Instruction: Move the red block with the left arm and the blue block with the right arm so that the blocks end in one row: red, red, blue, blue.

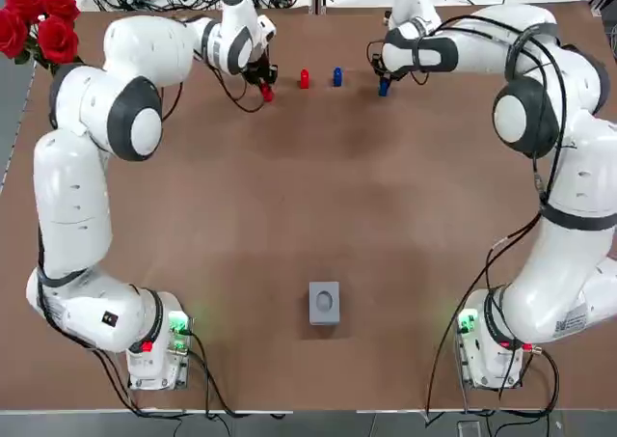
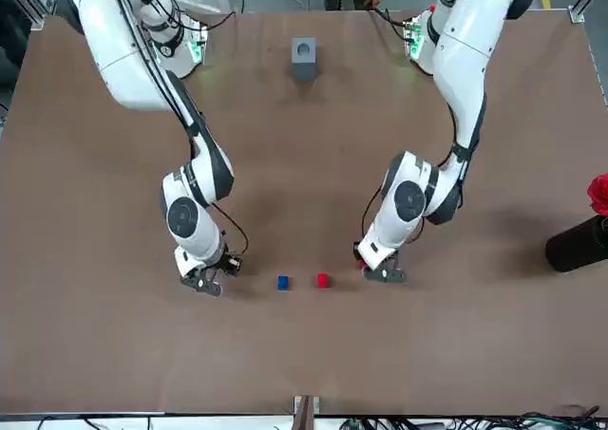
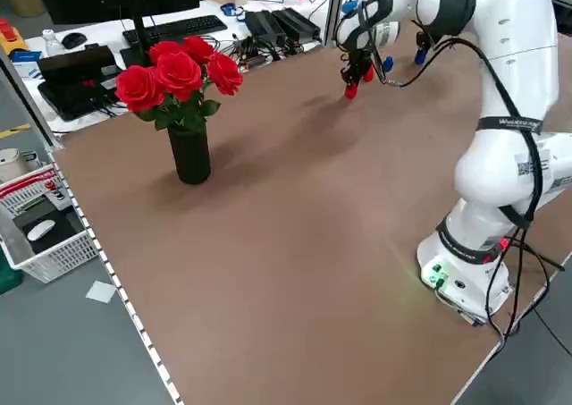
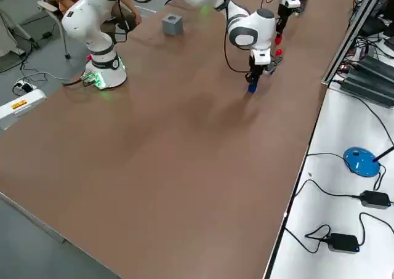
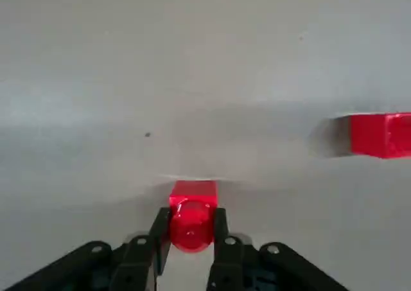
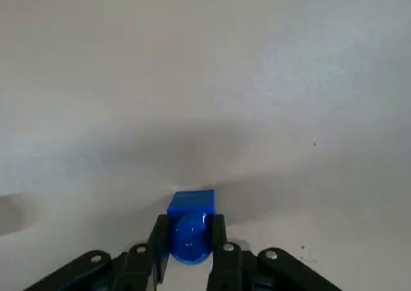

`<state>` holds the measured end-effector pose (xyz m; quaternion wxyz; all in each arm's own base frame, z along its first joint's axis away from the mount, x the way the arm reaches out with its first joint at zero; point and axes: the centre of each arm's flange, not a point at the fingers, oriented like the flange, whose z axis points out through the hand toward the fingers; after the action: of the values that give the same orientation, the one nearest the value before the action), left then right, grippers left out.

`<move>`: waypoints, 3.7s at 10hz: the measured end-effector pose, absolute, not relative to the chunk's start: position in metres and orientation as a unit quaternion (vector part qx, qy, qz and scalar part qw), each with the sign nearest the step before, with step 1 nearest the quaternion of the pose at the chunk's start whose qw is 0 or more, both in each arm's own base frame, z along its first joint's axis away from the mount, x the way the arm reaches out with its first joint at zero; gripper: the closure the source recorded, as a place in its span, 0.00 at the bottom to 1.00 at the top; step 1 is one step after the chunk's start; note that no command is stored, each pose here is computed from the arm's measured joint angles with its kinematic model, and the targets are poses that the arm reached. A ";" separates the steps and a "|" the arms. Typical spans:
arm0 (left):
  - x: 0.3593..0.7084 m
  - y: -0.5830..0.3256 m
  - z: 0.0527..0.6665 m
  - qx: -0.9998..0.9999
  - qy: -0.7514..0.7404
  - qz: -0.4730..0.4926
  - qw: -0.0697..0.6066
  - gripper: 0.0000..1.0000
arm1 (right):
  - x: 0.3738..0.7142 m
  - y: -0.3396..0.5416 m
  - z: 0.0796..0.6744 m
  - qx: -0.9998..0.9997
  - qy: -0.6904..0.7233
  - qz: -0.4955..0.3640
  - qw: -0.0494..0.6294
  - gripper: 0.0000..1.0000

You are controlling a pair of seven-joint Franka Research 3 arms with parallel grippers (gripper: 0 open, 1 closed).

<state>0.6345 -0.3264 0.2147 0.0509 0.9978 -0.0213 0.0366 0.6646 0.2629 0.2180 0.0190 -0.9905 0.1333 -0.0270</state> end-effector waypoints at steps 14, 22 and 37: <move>0.673 -0.351 0.215 0.999 0.001 0.038 0.033 0.69 | 0.674 0.317 0.219 -0.994 0.092 -0.054 0.021 0.67; 0.671 -0.305 0.344 0.999 -0.019 0.021 0.016 0.00 | 0.674 0.317 0.216 -0.995 0.087 -0.052 0.012 0.44; 0.506 -0.043 0.672 1.000 -0.006 0.009 0.004 0.00 | 0.546 0.015 0.655 -0.994 0.104 0.019 0.004 0.00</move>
<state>0.5055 -0.0428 0.6717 0.0038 0.9999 -0.0061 0.0085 0.5460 0.0154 0.6550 0.0043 -0.9944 0.1042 0.0192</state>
